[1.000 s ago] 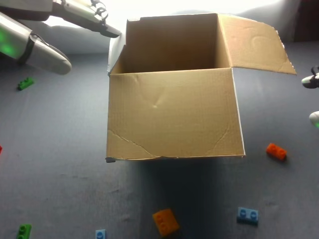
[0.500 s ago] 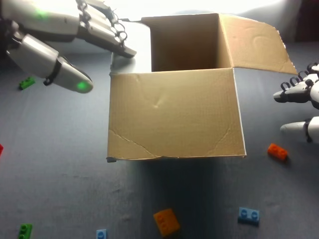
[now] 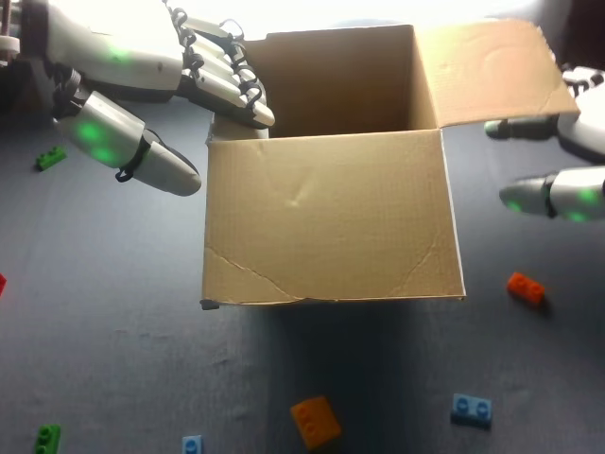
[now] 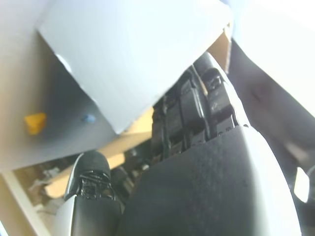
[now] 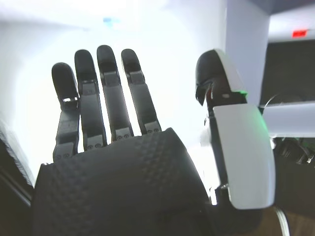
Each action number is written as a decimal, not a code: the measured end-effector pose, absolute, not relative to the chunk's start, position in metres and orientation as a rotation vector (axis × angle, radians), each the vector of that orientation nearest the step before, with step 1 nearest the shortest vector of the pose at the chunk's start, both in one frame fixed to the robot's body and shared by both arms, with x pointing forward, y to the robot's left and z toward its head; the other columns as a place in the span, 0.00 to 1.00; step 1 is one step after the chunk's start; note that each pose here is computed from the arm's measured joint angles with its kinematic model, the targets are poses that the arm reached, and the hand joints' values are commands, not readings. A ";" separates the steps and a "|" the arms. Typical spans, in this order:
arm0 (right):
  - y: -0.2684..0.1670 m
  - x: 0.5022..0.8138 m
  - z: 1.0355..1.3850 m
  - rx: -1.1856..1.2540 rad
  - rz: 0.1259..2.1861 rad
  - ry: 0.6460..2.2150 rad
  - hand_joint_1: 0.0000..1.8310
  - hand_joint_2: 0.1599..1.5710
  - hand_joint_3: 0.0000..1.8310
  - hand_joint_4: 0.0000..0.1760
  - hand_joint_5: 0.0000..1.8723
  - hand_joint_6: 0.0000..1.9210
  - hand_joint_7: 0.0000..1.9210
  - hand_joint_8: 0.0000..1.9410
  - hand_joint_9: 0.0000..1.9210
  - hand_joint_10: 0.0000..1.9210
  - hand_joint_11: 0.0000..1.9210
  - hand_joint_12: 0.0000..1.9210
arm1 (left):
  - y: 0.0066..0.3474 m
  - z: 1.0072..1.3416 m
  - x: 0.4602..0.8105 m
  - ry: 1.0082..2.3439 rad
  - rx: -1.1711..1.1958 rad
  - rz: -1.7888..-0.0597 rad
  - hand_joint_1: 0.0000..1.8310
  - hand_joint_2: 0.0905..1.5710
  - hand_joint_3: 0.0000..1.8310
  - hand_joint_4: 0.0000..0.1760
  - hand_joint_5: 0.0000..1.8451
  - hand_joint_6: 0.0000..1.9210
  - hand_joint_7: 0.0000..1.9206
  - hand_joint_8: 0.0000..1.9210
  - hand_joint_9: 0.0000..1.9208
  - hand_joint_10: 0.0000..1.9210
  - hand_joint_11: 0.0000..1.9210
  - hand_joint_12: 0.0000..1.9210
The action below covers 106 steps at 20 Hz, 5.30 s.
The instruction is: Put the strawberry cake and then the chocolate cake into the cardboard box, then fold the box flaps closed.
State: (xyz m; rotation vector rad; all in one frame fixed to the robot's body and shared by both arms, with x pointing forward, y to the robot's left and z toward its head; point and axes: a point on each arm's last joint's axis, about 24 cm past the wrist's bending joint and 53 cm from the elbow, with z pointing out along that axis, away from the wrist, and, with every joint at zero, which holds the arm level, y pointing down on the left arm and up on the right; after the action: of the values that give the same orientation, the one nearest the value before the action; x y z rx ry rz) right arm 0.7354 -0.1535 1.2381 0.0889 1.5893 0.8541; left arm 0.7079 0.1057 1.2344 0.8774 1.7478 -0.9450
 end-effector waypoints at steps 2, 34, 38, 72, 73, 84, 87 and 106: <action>-0.159 0.734 1.260 0.104 0.870 1.561 0.08 0.75 0.00 0.00 0.18 0.00 0.22 0.00 0.14 0.23 0.00 0.65 | 0.106 1.234 0.708 1.747 0.876 -0.944 0.00 0.78 0.00 0.00 0.18 0.00 0.19 0.00 0.19 0.00 0.06 0.32; -0.056 0.686 1.320 -0.362 0.826 1.448 0.13 0.74 0.00 0.00 0.18 0.00 0.22 0.00 0.11 0.30 0.00 0.68 | 0.198 1.247 0.757 1.787 0.787 -0.711 0.00 0.78 0.00 0.03 0.17 0.00 0.18 0.00 0.19 0.00 0.07 0.33; -0.076 0.691 1.341 -0.260 0.868 1.424 0.12 0.75 0.00 0.00 0.17 0.00 0.21 0.00 0.10 0.32 0.00 0.67 | 0.200 1.239 0.752 1.808 0.811 -0.721 0.00 0.77 0.00 0.00 0.17 0.00 0.19 0.00 0.19 0.00 0.07 0.33; -0.262 0.650 1.274 0.203 0.726 1.675 0.10 0.75 0.00 0.00 0.18 0.00 0.22 0.00 0.16 0.18 0.00 0.65 | 0.110 1.192 0.589 1.818 1.088 -1.220 0.00 0.77 0.00 0.00 0.17 0.00 0.18 0.00 0.20 0.00 0.07 0.34; -0.261 0.650 1.275 0.202 0.728 1.674 0.09 0.74 0.00 0.00 0.18 0.00 0.23 0.00 0.17 0.18 0.00 0.66 | 0.108 1.202 0.589 1.796 1.079 -1.236 0.00 0.77 0.00 0.00 0.18 0.00 0.20 0.00 0.21 0.00 0.08 0.33; -0.259 0.651 1.282 0.193 0.735 1.646 0.11 0.74 0.00 0.00 0.18 0.00 0.21 0.00 0.16 0.18 0.00 0.65 | 0.109 1.278 0.626 1.620 0.948 -1.271 0.00 0.78 0.00 0.00 0.18 0.00 0.18 0.00 0.19 0.00 0.08 0.31; -0.259 0.651 1.282 0.192 0.734 1.646 0.12 0.74 0.00 0.00 0.19 0.00 0.22 0.00 0.16 0.19 0.00 0.64 | 0.105 1.295 0.654 1.593 0.851 -1.265 0.00 0.78 0.00 0.00 0.18 0.00 0.19 0.00 0.19 0.00 0.08 0.31; -0.259 0.651 1.283 0.188 0.733 1.644 0.10 0.75 0.00 0.00 0.18 0.00 0.22 0.00 0.16 0.20 0.00 0.66 | 0.094 1.255 0.720 1.714 0.683 -1.090 0.00 0.76 0.00 0.01 0.18 0.00 0.19 0.00 0.20 0.00 0.08 0.31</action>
State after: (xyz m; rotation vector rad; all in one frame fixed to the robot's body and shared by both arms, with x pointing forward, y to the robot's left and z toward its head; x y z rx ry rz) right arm 0.6507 -0.2587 1.2828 0.1880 1.6441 0.7331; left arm 0.7201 0.0935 1.2547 0.6826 1.7137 -1.0900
